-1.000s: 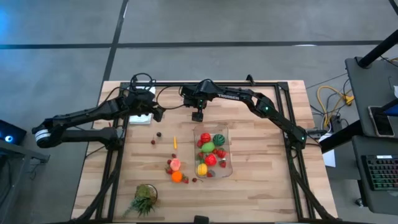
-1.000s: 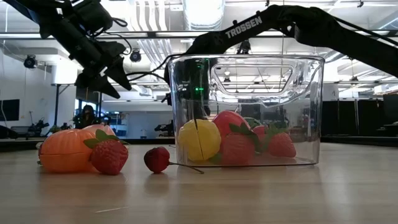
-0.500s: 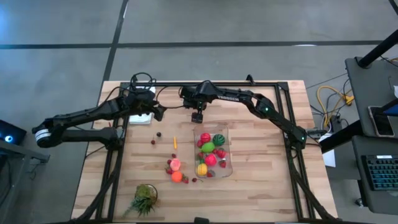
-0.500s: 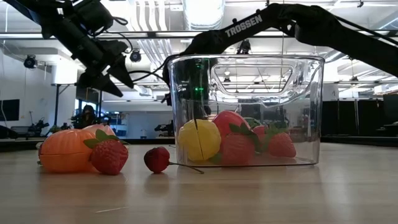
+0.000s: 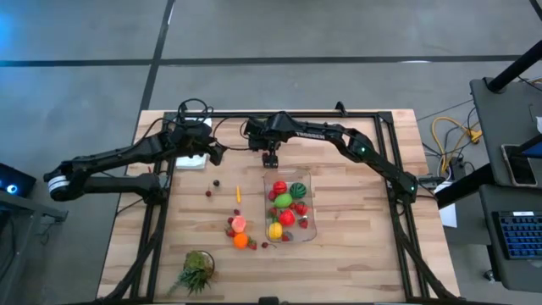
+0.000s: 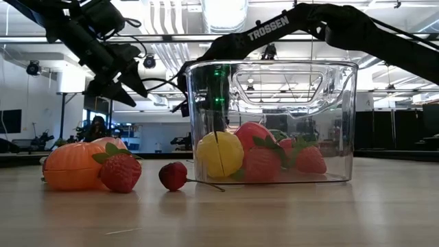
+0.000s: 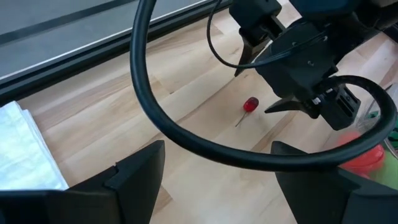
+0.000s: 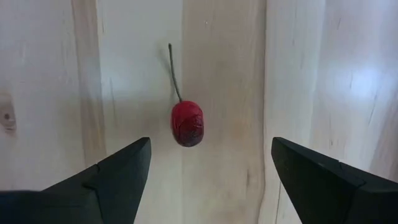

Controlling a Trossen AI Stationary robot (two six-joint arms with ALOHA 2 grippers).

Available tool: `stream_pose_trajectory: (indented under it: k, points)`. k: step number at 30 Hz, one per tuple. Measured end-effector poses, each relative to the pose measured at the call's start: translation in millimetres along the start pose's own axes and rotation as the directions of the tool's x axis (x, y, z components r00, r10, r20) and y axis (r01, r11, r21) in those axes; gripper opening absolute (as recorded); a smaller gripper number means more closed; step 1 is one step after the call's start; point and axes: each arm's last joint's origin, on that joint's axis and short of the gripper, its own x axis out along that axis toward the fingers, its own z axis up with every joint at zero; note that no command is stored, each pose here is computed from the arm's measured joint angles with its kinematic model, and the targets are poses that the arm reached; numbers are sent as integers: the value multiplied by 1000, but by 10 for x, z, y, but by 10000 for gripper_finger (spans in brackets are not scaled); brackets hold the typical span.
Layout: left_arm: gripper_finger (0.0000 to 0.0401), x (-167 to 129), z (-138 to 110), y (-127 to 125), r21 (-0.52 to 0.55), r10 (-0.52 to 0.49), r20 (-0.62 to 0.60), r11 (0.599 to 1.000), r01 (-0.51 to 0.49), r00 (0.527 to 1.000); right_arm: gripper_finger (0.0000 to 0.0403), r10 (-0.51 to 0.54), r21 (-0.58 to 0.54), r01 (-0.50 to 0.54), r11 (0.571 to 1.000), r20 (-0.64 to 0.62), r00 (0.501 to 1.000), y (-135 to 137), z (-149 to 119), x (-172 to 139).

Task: Pick and placing Produce into tupperware
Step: Put the red cherry into the transparent bin

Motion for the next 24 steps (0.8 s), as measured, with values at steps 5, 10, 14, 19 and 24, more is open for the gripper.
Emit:
stream_pose_trajectory:
  k: [5,10,14,19,24]
  points:
    - [278,1,-2,0,20,-2,-2,1000,2,1000,325,3,33,-3,999,-5,1000,58,15,-5]
    - [278,2,-3,0,43,-4,-3,999,4,1000,325,-13,31,13,999,-10,1000,114,36,-10]
    - [278,3,-4,1,47,-6,-4,999,6,1000,325,-19,17,19,1000,-12,1000,106,34,-10]
    - [278,8,-5,1,48,-5,-7,999,5,1000,302,-20,16,20,1000,-13,1000,107,33,-12]
    - [278,14,-9,3,48,-3,-9,999,3,1000,250,-22,28,22,999,-14,1000,105,33,-12]
